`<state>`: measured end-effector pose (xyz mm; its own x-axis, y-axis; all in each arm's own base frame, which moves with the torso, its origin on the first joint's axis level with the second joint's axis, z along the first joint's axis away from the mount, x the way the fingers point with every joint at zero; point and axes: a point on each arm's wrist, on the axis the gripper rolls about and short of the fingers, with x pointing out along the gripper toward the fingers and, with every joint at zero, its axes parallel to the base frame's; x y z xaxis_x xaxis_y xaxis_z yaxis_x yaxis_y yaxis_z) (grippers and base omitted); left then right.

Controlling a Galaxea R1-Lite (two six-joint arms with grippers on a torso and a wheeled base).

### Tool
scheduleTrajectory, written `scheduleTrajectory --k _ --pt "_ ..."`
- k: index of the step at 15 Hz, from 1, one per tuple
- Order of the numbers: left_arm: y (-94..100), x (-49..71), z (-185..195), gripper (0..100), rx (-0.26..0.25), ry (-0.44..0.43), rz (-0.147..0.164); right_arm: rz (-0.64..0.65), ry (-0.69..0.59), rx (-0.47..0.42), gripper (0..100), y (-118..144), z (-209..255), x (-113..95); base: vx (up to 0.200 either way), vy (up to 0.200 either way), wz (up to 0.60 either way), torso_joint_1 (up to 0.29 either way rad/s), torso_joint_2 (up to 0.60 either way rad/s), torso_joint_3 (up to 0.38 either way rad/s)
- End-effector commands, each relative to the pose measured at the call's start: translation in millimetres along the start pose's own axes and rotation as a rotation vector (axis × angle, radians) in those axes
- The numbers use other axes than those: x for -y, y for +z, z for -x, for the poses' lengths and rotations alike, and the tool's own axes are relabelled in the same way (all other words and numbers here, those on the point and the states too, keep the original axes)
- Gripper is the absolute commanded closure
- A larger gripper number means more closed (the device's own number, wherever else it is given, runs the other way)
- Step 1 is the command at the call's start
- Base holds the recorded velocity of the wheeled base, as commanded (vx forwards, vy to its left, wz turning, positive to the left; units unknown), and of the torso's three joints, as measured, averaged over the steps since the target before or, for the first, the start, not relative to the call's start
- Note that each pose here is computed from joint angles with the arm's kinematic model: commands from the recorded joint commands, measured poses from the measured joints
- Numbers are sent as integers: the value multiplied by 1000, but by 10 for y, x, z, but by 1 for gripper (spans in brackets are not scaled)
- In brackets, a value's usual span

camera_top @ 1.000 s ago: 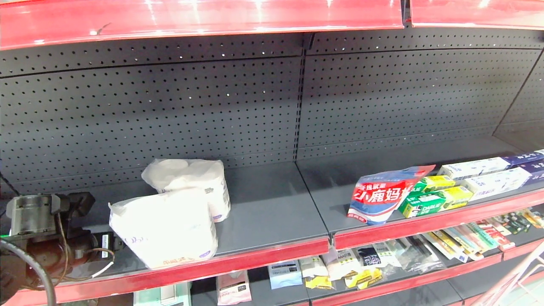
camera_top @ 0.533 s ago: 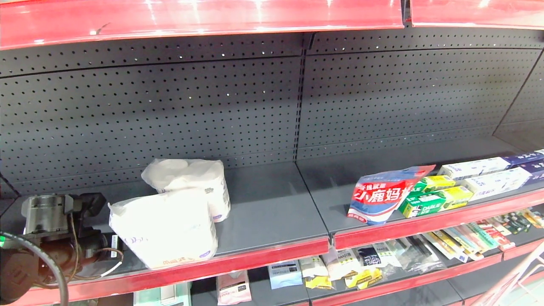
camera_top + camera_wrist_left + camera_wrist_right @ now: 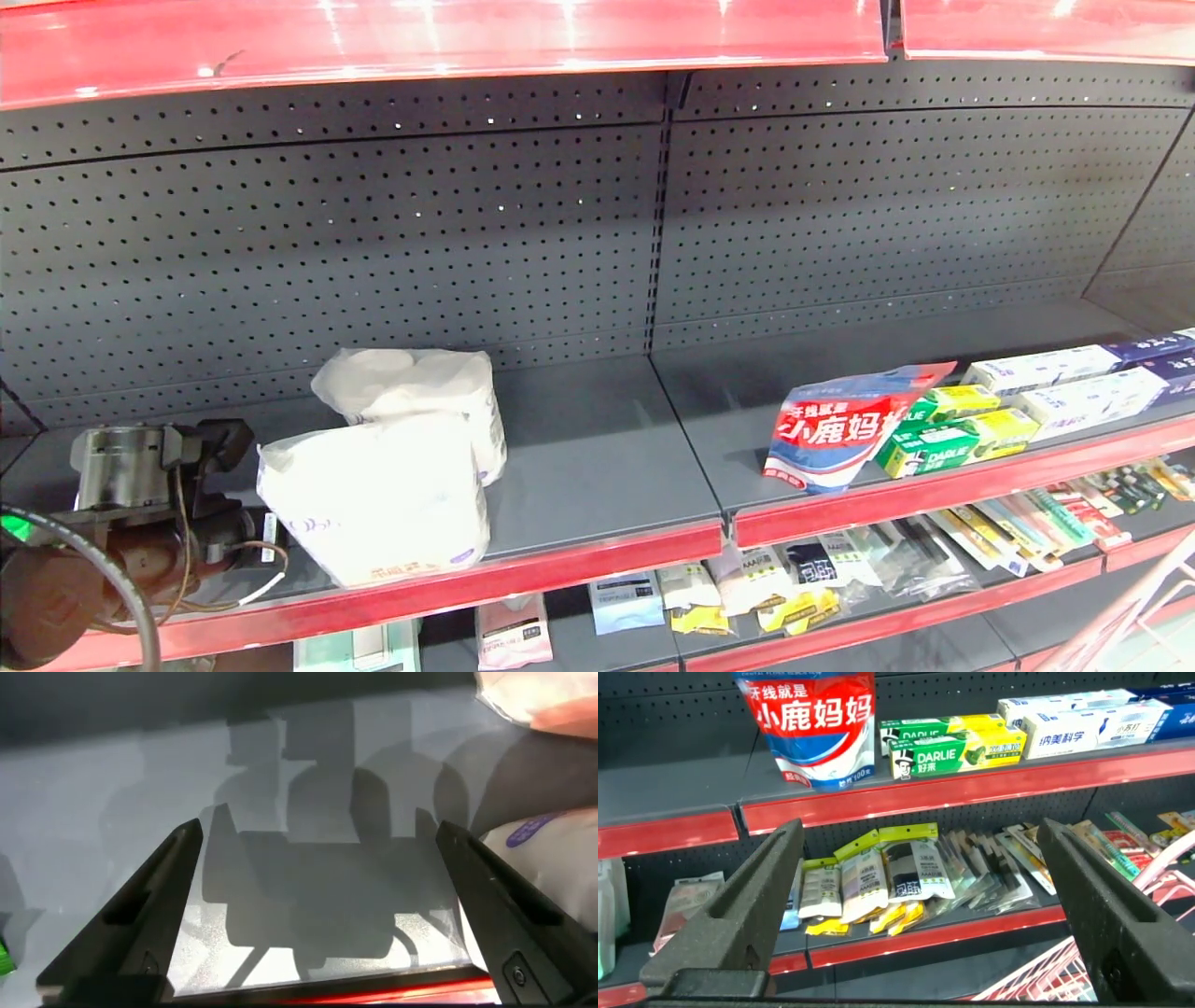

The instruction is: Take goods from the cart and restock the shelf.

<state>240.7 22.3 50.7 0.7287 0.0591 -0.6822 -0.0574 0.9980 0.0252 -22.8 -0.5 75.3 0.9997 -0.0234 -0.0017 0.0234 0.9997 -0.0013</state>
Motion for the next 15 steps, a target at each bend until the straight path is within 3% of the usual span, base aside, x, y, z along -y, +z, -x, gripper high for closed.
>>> scheduleTrajectory --k 1,15 --pt "-1 -1 2 0 1 0 0 0 -1 -1 0 1 -1 0 0 0 0 0 0 0" --pt "1 73 9 0 3 -21 -19 0 0 -1 0 1 -1 0 0 0 0 0 0 0"
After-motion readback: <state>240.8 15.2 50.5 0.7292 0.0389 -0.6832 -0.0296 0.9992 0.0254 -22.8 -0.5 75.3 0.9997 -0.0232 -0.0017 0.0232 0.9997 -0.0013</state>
